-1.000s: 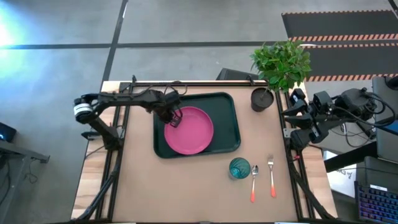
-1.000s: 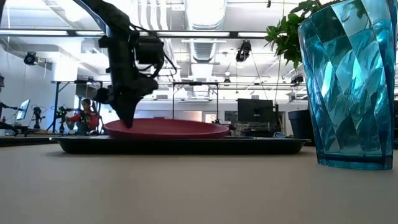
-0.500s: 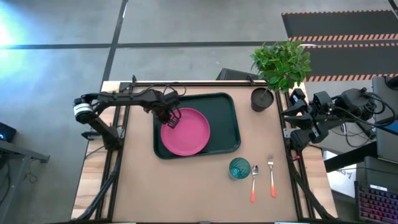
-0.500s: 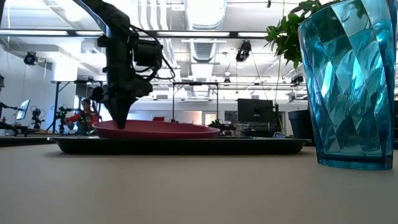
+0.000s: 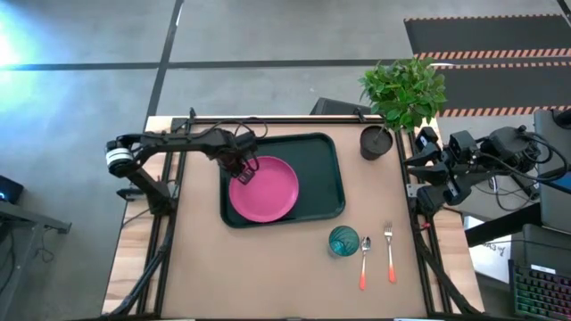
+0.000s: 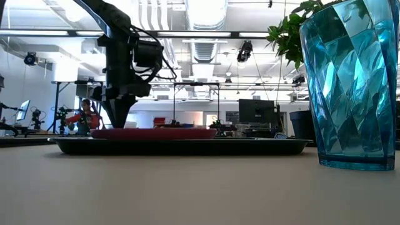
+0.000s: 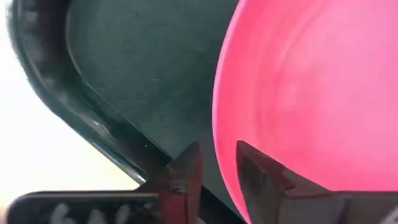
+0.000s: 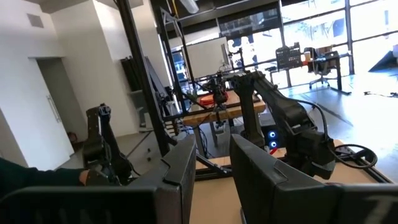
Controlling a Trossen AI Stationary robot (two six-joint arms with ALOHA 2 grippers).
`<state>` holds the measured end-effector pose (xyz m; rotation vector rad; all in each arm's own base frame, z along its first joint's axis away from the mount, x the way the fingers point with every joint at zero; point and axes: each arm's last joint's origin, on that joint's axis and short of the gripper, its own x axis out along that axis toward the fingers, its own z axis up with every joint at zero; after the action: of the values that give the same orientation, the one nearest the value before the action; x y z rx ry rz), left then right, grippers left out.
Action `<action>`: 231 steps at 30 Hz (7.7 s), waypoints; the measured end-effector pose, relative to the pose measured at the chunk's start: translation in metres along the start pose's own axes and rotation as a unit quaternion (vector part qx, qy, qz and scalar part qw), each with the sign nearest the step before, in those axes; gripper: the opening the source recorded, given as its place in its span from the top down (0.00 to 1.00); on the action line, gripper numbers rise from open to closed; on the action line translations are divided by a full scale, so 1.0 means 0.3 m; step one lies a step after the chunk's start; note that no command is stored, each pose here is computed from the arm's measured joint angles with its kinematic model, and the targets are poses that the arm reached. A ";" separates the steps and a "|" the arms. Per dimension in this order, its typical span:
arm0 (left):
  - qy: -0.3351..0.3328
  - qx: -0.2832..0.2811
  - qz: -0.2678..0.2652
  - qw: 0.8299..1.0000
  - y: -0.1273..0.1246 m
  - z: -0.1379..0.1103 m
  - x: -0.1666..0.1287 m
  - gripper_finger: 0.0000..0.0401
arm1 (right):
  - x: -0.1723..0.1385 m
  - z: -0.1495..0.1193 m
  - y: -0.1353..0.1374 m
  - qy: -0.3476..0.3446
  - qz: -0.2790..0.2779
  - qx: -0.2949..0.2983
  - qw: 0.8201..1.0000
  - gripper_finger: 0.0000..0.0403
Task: Pick and place plate/cup/fork/spoon on tray
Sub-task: Put the pink plate on the left of the black serving tray, then put the blue glass on the top right of the black serving tray
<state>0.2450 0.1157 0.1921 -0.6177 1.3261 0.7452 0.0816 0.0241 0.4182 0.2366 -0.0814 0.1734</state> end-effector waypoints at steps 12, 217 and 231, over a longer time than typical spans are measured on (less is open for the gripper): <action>-0.070 -0.011 -0.027 0.997 -0.013 0.046 -0.087 0.66 | 0.010 0.022 0.002 -0.034 -0.018 0.006 0.999 0.78; -0.474 0.042 -0.273 0.836 0.195 -0.313 -0.664 0.66 | 0.842 -0.275 -1.065 0.537 -0.387 0.120 0.740 0.98; -0.471 0.042 -0.273 0.838 0.196 -0.314 -0.662 0.66 | 0.819 -0.292 -1.097 0.539 -0.397 0.130 0.732 0.98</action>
<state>0.1245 0.0548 0.3754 -0.4210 0.2301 0.4014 0.3875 -0.2302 0.2836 0.4005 1.2199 -0.5652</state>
